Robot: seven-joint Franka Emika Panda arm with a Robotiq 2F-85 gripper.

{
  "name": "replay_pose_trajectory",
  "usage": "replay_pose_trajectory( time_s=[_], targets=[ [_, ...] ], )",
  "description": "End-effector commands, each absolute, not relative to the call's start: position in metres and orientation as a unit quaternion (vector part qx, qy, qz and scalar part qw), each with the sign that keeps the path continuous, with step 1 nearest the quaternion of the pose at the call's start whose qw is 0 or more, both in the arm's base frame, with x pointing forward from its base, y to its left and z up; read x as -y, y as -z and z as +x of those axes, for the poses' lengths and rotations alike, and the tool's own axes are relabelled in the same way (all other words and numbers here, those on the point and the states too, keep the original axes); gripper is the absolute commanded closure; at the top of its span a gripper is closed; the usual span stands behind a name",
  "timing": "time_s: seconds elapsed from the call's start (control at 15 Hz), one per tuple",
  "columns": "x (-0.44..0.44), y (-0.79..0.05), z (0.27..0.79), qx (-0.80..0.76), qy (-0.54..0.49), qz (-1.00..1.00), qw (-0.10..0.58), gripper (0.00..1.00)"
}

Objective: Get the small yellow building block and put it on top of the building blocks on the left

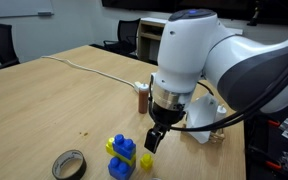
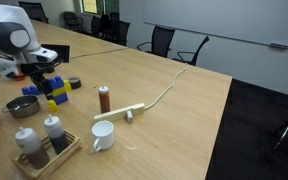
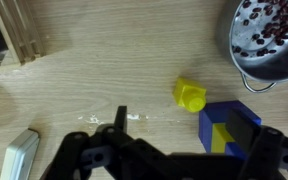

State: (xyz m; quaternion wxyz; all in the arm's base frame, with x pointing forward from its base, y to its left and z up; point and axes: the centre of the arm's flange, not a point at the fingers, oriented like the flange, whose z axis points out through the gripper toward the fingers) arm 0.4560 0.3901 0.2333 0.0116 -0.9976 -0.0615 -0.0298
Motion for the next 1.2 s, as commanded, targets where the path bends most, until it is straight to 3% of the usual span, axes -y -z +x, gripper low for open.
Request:
replay_pose_trajectory(
  time_s=[0.0, 1.13],
  targets=[
    [-0.390, -0.230, 0.457, 0.056, 0.027, -0.998, 0.013, 0.00],
    [-0.428, -0.150, 0.479, 0.033, -0.004, -0.999, 0.018, 0.00]
  ],
)
